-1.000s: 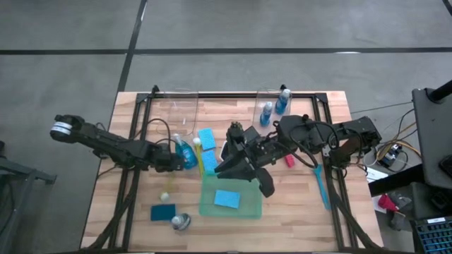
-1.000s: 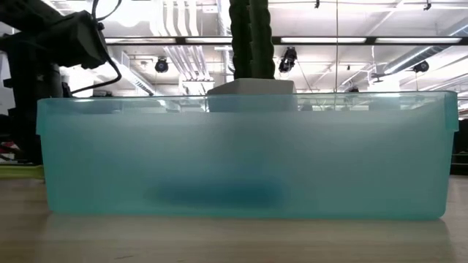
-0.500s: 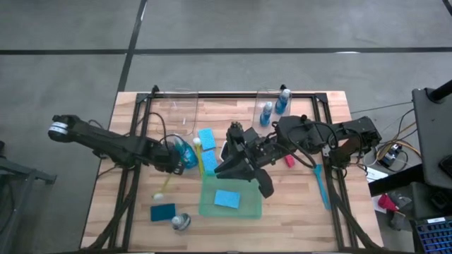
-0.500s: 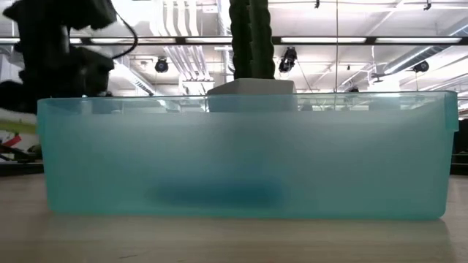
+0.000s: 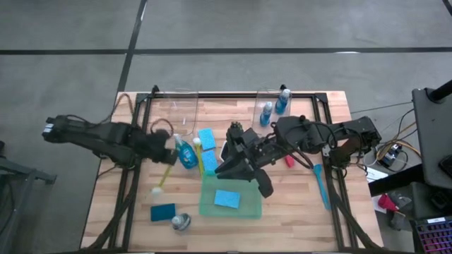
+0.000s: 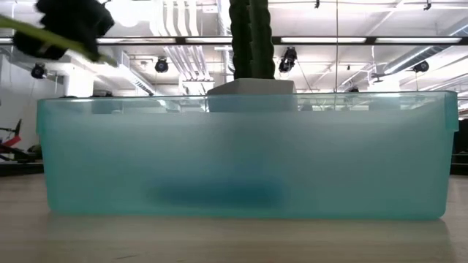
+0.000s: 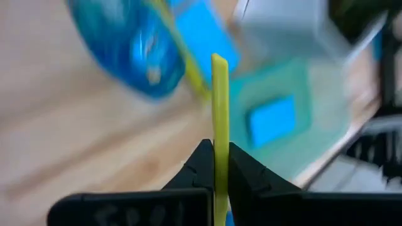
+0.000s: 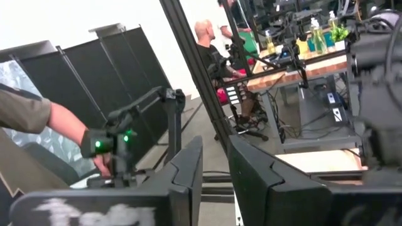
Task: Pick & Place Kitchen Sink Supplies
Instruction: Put the left green dish brush into the left transparent bin
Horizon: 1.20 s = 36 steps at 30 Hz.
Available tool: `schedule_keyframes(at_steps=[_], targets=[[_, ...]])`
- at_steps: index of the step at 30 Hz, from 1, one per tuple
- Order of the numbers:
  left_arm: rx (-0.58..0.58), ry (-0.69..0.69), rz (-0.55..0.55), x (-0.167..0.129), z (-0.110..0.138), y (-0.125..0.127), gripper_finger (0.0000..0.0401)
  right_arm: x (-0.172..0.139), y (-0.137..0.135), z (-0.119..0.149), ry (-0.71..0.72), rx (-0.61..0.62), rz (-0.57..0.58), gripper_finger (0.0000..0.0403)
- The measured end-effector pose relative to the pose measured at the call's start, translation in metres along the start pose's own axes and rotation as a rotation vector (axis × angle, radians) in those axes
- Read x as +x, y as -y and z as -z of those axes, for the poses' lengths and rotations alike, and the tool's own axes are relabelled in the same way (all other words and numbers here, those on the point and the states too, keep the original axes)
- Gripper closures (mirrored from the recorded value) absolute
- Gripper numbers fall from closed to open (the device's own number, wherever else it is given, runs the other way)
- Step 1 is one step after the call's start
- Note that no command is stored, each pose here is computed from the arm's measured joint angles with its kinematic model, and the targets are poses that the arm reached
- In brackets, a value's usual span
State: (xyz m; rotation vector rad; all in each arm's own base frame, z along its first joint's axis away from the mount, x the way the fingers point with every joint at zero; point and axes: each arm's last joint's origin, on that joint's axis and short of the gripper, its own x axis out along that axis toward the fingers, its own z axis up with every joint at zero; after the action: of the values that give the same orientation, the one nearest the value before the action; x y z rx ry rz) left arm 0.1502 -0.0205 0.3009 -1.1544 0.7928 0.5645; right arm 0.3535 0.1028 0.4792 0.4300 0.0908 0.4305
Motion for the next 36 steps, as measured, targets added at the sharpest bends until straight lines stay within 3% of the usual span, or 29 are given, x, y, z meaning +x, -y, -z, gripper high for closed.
schedule_keyframes(at_steps=[11, 19, 27, 36], targets=[[0.101, 0.489, 0.005, -0.051, -0.045, 0.02, 0.0382, -0.008, -0.006, -0.004, -0.016, 0.003, -0.042, 0.0344], [0.304, 0.783, -0.214, -0.082, -0.077, 0.031, 0.0381, -0.014, -0.01, -0.008, -0.009, 0.001, -0.062, 0.0351], [0.455, 0.809, -0.464, -0.076, -0.126, 0.032, 0.0381, -0.023, -0.013, -0.014, 0.011, -0.007, -0.065, 0.0351], [0.485, 0.519, -0.46, -0.019, -0.203, 0.003, 0.0381, -0.046, -0.011, -0.034, 0.088, -0.052, -0.034, 0.035]])
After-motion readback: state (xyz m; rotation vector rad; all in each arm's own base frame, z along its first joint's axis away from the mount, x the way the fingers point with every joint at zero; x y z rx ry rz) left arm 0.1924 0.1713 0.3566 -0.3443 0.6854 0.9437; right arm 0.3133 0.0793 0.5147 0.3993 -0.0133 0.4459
